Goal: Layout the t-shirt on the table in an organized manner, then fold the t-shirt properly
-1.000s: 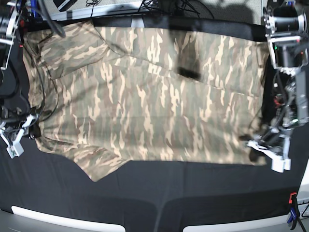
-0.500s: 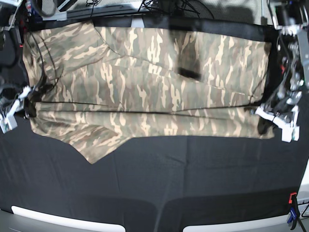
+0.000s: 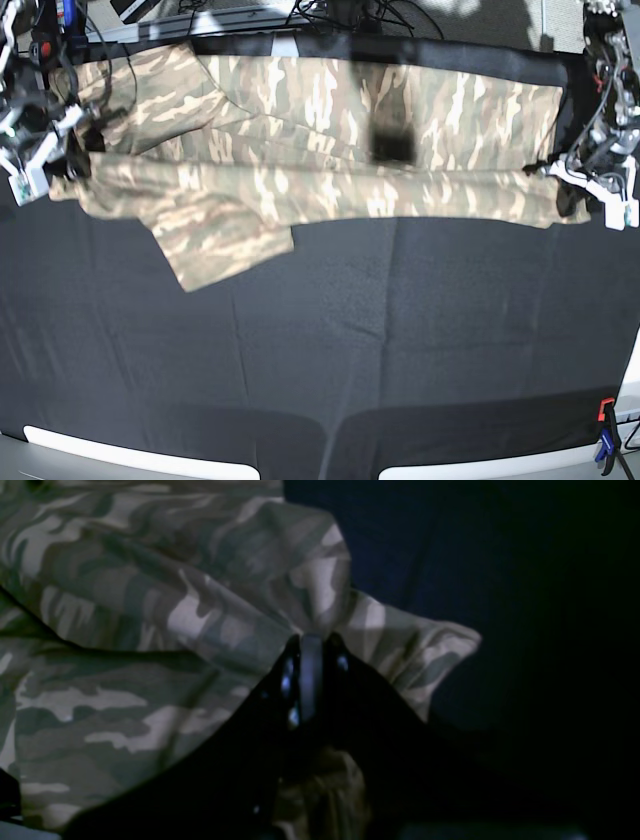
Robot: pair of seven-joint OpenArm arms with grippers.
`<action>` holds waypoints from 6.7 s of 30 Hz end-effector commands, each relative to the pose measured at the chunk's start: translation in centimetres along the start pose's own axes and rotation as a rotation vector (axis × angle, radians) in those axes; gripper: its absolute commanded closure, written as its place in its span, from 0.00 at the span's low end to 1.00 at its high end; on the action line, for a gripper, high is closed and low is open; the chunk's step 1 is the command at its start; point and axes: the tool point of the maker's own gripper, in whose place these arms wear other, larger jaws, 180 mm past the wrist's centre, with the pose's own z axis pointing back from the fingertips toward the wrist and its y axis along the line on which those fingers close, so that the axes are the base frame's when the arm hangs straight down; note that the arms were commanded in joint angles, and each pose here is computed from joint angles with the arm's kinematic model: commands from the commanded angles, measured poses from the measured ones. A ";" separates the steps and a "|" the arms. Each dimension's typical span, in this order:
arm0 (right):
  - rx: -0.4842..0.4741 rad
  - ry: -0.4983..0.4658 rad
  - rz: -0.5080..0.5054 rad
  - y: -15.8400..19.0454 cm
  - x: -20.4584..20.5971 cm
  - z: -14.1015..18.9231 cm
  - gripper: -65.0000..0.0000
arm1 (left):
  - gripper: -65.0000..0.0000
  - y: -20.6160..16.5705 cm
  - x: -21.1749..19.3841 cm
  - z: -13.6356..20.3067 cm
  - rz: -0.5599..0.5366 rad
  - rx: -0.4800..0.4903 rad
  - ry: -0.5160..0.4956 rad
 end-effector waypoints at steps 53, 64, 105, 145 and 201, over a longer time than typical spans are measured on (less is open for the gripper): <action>0.223 0.094 0.060 8.8 9.5 -9.9 0.56 | 0.51 -0.3 3.3 1.2 -0.127 0.022 -0.044; 0.283 0.247 -0.053 7.8 8.9 -15.6 0.56 | 0.51 -0.9 4.4 1.5 -0.143 0.012 -0.075; 0.320 0.112 0.359 10.7 9.9 -10.6 1.00 | 0.51 -1.0 4.7 1.6 -0.144 0.011 -0.096; 0.774 0.131 0.318 27.0 0.4 6.2 0.82 | 0.51 -1.0 4.7 1.6 -0.144 0.011 -0.095; 0.174 0.005 0.357 10.9 6.5 2.7 0.82 | 1.00 2.9 0.9 1.4 -0.070 0.097 0.165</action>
